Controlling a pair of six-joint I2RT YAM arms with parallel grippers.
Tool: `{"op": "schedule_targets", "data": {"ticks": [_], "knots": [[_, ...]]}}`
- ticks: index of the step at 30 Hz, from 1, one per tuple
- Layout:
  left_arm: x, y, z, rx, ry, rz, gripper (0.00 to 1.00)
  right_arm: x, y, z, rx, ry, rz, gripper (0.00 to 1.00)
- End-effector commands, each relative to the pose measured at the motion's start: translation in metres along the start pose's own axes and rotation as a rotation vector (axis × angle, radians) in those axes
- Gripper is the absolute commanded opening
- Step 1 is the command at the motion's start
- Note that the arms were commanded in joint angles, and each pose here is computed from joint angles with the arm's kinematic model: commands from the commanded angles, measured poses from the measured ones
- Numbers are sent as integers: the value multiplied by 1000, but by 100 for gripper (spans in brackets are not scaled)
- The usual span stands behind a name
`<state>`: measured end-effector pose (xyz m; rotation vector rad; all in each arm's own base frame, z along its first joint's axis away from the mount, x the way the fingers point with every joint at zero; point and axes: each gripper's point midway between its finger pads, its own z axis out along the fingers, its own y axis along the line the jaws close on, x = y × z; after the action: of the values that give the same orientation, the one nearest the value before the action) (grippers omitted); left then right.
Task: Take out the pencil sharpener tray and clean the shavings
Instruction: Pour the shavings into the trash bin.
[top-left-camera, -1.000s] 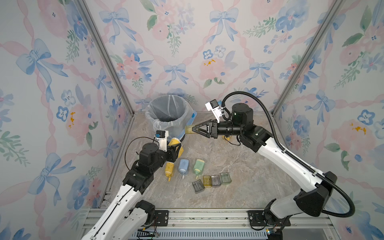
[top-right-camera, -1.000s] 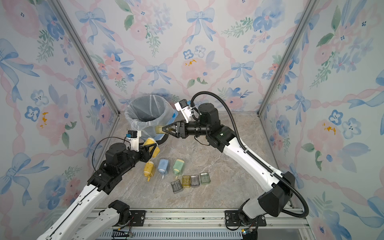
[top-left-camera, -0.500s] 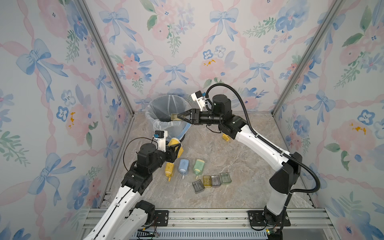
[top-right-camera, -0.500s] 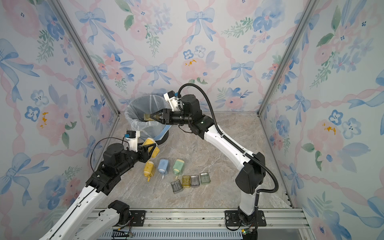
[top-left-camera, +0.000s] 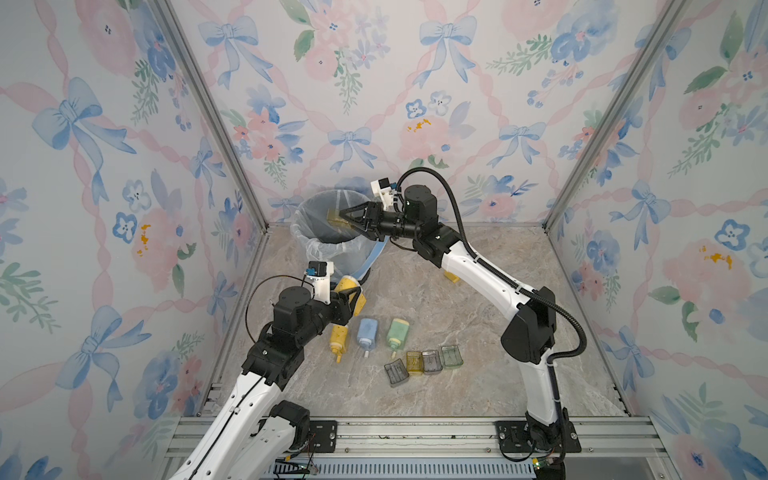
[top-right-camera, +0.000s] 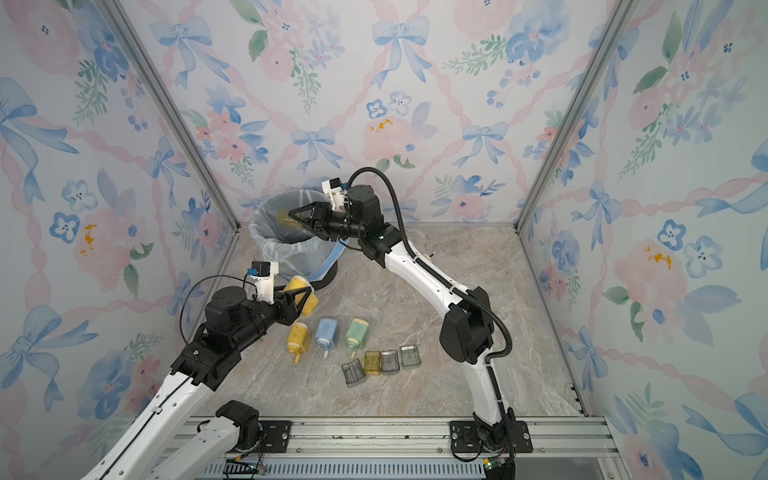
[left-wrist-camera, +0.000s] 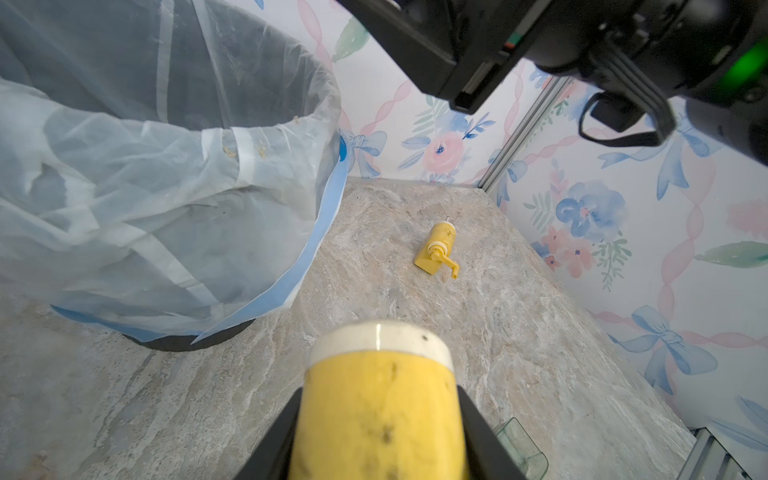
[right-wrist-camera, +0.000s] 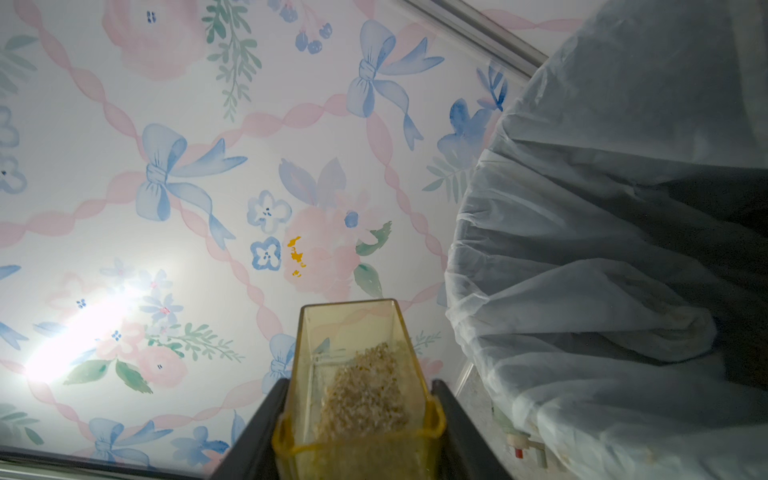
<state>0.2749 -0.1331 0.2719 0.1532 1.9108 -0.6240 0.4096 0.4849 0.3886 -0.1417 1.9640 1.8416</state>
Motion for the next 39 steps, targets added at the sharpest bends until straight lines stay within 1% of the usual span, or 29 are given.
{"op": "schedule_targets", "data": {"ticks": [1,4,10,13,16,21,25,29,30,31,34,36,39], "knots": [[-1,2,0,-6,-10,-22,0,-24,8,5,-75,-69,136,37],[2,5,3,-16,-1,-26,0,-33,0,13,-113,-105,260,36],[3,12,4,-53,-5,-30,0,-52,-3,19,-190,-194,456,34],[3,14,5,-62,-8,-34,0,-55,-1,18,-180,-232,530,35],[4,14,7,-63,-1,-37,0,-57,4,17,-224,-289,643,35],[2,14,6,-63,-9,-33,0,-63,35,21,-355,-342,729,37],[-7,11,0,-66,-57,-24,0,-68,63,19,-564,-423,794,39],[-14,10,-5,-83,-92,-9,0,-59,94,23,-674,-420,817,39],[-3,14,-3,-97,-74,-7,0,-57,99,22,-698,-428,825,39],[-2,14,-3,-103,-74,-2,0,-55,104,19,-717,-436,831,39],[-1,10,-4,-105,-84,14,0,-51,98,12,-723,-494,854,39],[-1,8,-6,-111,-90,24,0,-50,80,8,-714,-537,881,40],[0,5,-9,-128,-106,40,0,-49,58,9,-735,-560,929,40]]}}
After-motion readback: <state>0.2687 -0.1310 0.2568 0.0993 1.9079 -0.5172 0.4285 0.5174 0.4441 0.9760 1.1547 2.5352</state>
